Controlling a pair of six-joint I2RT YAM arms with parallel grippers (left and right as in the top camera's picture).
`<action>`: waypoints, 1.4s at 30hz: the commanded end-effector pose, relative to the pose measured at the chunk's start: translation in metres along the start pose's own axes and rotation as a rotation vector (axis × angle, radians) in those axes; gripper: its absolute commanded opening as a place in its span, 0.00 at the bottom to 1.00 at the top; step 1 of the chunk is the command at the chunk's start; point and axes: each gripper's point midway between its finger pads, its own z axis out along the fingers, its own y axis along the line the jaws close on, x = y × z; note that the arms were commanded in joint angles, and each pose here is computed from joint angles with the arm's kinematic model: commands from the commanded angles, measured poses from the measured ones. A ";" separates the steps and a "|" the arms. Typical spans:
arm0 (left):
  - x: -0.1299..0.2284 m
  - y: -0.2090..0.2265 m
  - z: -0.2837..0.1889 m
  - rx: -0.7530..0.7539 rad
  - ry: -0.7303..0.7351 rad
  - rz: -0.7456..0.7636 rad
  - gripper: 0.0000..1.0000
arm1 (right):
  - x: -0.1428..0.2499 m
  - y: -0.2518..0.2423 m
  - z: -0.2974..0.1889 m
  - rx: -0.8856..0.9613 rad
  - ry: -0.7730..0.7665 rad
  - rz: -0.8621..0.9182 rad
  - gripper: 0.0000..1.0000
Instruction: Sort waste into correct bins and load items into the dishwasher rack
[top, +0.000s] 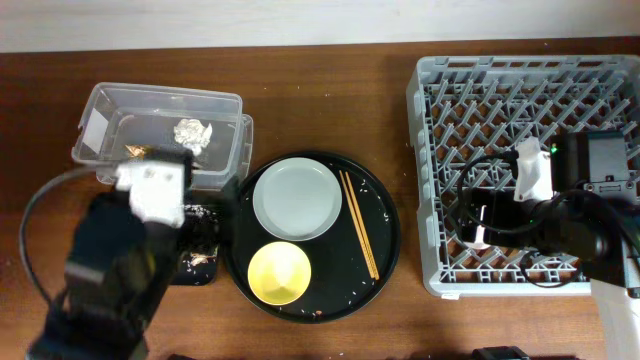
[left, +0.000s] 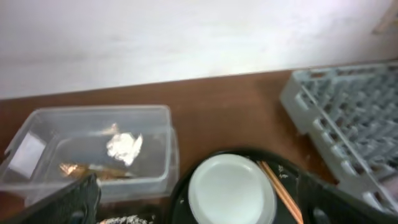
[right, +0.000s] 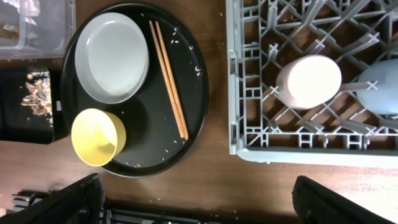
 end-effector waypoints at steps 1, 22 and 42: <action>0.041 0.016 -0.009 -0.026 -0.047 -0.015 1.00 | 0.001 0.002 0.000 -0.002 0.000 -0.003 0.98; 0.185 0.034 0.062 -0.042 -0.304 -0.028 1.00 | 0.001 0.002 0.000 -0.002 0.000 -0.003 0.98; 0.186 0.034 0.062 -0.042 -0.301 -0.028 1.00 | 0.001 0.002 0.000 -0.002 0.000 -0.003 0.98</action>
